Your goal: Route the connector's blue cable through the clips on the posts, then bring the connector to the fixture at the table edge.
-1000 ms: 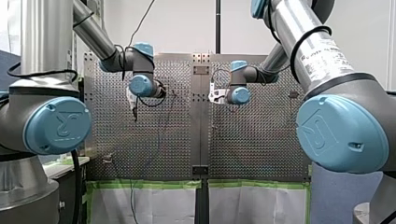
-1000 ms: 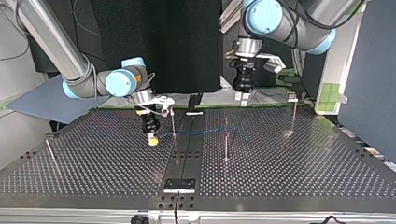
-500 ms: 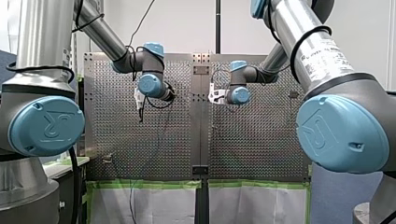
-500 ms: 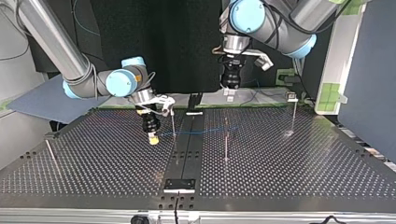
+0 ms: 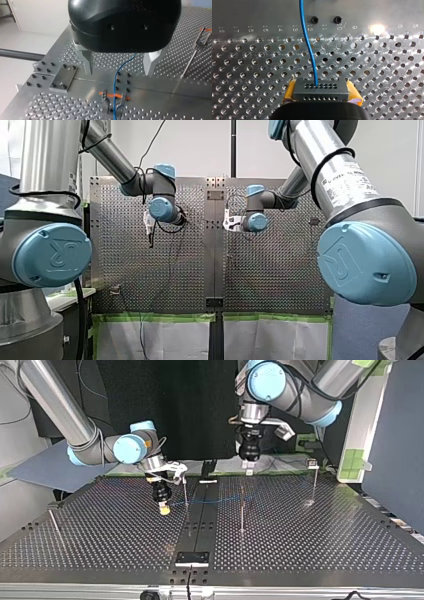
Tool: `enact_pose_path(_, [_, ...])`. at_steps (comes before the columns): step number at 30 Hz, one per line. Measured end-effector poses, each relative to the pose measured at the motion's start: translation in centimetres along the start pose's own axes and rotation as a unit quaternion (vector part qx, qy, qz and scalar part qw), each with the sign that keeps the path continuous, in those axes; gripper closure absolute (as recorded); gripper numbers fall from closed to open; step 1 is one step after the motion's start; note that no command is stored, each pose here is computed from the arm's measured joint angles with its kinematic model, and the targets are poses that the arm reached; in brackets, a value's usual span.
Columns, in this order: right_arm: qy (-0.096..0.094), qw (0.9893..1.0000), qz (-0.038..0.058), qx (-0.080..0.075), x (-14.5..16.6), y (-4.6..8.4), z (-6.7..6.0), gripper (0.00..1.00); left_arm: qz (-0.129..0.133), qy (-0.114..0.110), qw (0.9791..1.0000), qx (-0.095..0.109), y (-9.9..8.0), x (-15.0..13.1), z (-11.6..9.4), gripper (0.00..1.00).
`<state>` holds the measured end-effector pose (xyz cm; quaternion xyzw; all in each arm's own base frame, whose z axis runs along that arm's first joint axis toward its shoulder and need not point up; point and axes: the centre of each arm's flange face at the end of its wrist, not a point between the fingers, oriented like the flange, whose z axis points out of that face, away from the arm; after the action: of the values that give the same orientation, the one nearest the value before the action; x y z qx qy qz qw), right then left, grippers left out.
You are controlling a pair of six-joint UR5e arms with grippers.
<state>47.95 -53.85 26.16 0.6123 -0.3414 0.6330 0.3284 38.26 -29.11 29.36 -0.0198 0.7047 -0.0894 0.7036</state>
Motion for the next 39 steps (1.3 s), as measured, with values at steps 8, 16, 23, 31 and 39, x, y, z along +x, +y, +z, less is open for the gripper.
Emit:
enact_pose_path(8, [-0.001,1.0000,0.0001,0.000,0.0,0.0,0.0,1.00,0.001,0.005,0.9999,-0.013,1.2,1.1,1.3,0.00])
enact_pose_path(16, [-0.002,1.0000,0.0001,0.000,0.0,0.0,0.0,1.00,0.004,0.001,0.9999,-0.013,1.4,1.2,1.9,0.00])
enact_pose_path(23, [-0.002,1.0000,-0.0003,0.000,0.0,0.0,0.0,1.00,0.010,-0.011,0.9998,-0.015,1.6,0.7,2.5,0.00])
enact_pose_path(31, [-0.002,1.0000,-0.0006,0.000,0.0,0.0,0.0,1.00,0.018,-0.017,0.9995,-0.020,2.1,0.3,3.1,0.00])
enact_pose_path(39, [-0.002,1.0000,-0.0005,0.001,-0.1,0.0,-0.1,1.00,0.019,-0.017,0.9994,-0.023,2.4,0.2,3.3,0.00])
